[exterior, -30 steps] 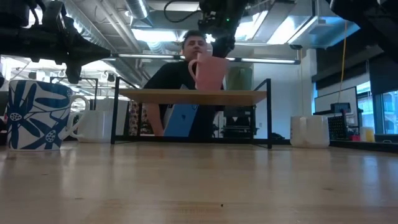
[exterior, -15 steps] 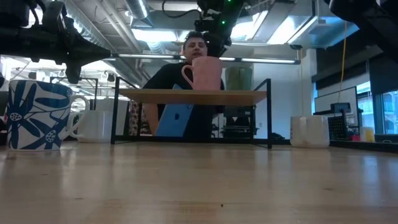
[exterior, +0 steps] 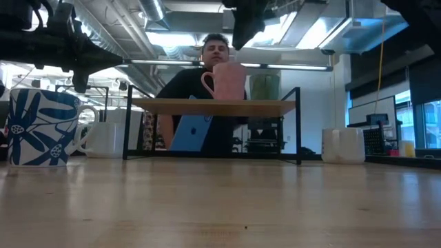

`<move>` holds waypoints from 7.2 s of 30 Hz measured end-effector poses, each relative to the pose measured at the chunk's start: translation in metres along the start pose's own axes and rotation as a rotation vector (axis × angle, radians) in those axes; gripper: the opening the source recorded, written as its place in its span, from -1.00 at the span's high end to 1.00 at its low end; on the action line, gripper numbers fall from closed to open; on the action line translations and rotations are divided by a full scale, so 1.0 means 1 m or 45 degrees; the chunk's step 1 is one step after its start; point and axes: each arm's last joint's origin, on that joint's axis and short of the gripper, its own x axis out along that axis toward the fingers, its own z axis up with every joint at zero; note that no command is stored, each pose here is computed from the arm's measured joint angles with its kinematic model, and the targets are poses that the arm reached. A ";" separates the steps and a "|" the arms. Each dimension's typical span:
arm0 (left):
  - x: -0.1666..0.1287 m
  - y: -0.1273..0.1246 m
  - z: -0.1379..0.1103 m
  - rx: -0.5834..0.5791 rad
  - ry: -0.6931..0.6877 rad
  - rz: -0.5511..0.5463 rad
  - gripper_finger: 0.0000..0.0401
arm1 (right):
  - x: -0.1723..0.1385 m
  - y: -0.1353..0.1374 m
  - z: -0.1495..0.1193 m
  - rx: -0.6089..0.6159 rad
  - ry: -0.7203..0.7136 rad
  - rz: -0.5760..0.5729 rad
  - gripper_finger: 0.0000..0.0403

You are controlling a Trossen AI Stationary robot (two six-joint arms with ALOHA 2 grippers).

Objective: Place coffee mugs
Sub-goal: Put the pink mug on the shelf

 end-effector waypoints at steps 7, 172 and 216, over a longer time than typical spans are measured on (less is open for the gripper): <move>0.002 -0.007 0.011 0.056 -0.135 -0.098 0.93 | -0.015 0.028 -0.002 -0.068 -0.025 0.087 0.28; 0.317 -0.065 0.026 0.412 0.014 1.085 0.79 | -0.080 0.006 -0.221 0.251 -0.523 -0.098 0.28; 0.323 -0.050 0.020 0.413 0.064 1.066 0.44 | -0.080 0.006 -0.221 0.296 -0.525 -0.090 0.28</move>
